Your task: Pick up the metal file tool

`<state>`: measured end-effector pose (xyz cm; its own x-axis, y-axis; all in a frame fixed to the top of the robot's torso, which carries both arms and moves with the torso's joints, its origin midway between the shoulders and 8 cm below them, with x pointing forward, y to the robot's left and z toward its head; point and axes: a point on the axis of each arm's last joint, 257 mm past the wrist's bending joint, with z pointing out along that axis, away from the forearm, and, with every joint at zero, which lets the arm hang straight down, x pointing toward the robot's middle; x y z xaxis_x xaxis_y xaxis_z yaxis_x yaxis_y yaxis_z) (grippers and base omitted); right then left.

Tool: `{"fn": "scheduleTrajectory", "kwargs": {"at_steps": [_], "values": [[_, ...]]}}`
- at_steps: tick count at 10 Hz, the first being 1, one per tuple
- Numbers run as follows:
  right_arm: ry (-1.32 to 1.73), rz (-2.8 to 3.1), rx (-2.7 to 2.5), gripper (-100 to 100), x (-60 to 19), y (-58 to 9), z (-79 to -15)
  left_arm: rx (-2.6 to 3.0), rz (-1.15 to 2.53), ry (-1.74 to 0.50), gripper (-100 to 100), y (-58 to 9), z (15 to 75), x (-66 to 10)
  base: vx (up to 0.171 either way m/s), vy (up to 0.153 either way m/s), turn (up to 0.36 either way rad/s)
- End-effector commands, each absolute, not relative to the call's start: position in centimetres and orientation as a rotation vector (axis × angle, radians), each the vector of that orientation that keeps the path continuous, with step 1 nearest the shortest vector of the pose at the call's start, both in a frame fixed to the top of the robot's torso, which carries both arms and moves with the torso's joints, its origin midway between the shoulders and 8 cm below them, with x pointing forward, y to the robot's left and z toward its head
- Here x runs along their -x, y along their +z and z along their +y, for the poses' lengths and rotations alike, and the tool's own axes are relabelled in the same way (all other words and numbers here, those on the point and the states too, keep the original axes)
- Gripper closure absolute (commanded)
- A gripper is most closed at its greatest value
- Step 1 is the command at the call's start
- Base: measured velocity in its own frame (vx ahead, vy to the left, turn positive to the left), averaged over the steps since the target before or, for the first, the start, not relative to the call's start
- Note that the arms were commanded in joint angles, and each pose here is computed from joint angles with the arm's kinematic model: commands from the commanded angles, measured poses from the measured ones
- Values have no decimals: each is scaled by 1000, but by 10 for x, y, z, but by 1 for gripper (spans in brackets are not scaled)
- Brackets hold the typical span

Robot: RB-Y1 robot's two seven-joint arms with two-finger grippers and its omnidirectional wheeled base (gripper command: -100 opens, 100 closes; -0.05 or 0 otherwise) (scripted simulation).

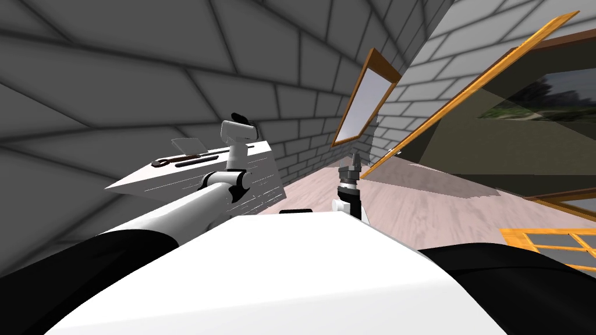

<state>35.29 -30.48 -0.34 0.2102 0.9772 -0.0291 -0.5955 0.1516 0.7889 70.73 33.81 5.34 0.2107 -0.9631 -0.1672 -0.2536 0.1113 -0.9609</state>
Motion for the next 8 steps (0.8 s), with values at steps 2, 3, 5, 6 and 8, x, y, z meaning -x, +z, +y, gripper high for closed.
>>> {"fn": "scheduleTrajectory", "kwargs": {"at_steps": [2, 3, 5, 6, 8], "values": [[1245, 637, -742, 0, -353, -3, -305, 1459, 1289, -787, -100, 52, 339, -709, 9, 35, 8], [1245, 637, -742, 0, -353, -3, -305, 1471, 1296, -777, -100, 48, 340, -708, 1, 25, -3], [1245, 637, -742, 0, -353, -3, -305, 1549, 1316, -758, -100, 46, 340, -707, -1, 46, 11], [1245, 637, -742, 0, -353, -3, -305, 1556, 1320, -752, -100, 44, 340, -706, 0, 21, -3], [1245, 637, -742, 0, -353, -3, -305, 1634, 1341, -730, -100, 41, 339, -703, 8, 46, 14]]}}
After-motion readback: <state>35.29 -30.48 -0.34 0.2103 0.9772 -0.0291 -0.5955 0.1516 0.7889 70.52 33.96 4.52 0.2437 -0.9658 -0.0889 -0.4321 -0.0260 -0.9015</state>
